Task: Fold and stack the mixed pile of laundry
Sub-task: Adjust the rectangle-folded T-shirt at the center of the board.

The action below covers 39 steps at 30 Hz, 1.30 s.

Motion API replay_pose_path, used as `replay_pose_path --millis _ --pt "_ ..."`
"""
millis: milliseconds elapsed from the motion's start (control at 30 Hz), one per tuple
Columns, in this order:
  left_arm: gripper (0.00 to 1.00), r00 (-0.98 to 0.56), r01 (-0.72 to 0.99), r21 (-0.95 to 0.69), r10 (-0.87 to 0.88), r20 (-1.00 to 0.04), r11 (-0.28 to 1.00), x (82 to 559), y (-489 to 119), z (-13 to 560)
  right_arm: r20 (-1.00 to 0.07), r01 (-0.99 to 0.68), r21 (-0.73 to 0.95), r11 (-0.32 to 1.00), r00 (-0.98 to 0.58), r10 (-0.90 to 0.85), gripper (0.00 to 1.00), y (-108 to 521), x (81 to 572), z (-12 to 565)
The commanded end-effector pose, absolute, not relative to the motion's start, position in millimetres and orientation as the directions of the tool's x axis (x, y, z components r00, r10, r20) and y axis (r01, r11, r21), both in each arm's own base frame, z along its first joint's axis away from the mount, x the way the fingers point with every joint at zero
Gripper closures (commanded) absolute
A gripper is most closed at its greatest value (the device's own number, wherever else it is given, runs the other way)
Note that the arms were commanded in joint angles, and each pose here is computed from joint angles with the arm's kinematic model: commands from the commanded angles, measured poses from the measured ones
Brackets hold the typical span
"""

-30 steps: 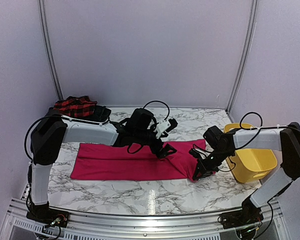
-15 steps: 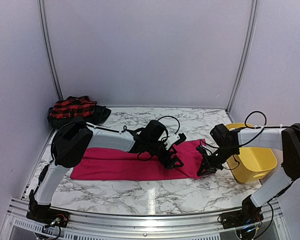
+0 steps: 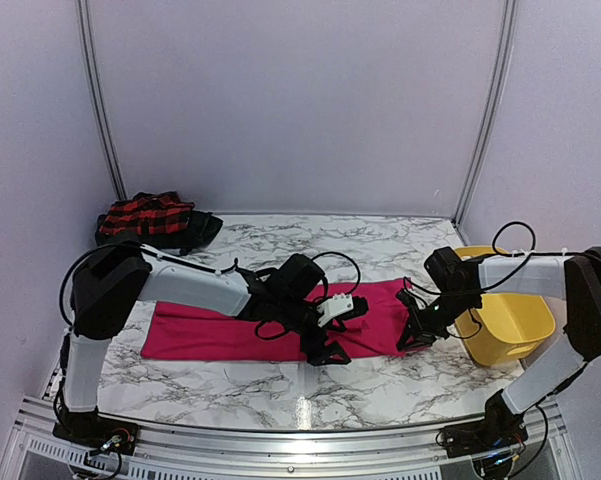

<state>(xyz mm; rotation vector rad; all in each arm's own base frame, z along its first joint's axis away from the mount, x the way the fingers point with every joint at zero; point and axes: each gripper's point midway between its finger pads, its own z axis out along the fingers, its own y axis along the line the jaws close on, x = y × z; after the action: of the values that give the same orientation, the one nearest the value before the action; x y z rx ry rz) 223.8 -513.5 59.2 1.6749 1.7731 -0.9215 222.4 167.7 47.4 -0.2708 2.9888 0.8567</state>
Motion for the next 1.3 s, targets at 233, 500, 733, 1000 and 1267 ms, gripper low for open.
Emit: replay_pose_path --millis 233,500,733,1000,1267 --pt "0.11 0.135 0.969 0.235 0.634 -0.761 0.076 237 -484 97 -0.055 -0.164 0.556 0.815 -0.986 -0.161 1.00 170 215 46" --pt "0.43 -0.086 0.973 0.051 0.561 -0.823 0.224 282 -536 101 -0.053 -0.157 0.557 0.816 -0.987 -0.154 1.00 170 216 45" --pt "0.52 -0.140 0.980 -0.026 0.588 -0.797 0.198 284 -555 64 -0.057 -0.154 0.554 0.818 -0.988 -0.147 1.00 170 217 46" --pt "0.81 -0.136 0.985 -0.044 0.605 -0.784 0.165 282 -562 55 -0.059 -0.156 0.548 0.822 -0.987 -0.148 1.00 169 220 47" --pt "1.00 -0.081 0.993 -0.022 0.551 -0.830 0.113 252 -534 96 -0.064 -0.155 0.541 0.827 -0.988 -0.143 1.00 167 218 50"
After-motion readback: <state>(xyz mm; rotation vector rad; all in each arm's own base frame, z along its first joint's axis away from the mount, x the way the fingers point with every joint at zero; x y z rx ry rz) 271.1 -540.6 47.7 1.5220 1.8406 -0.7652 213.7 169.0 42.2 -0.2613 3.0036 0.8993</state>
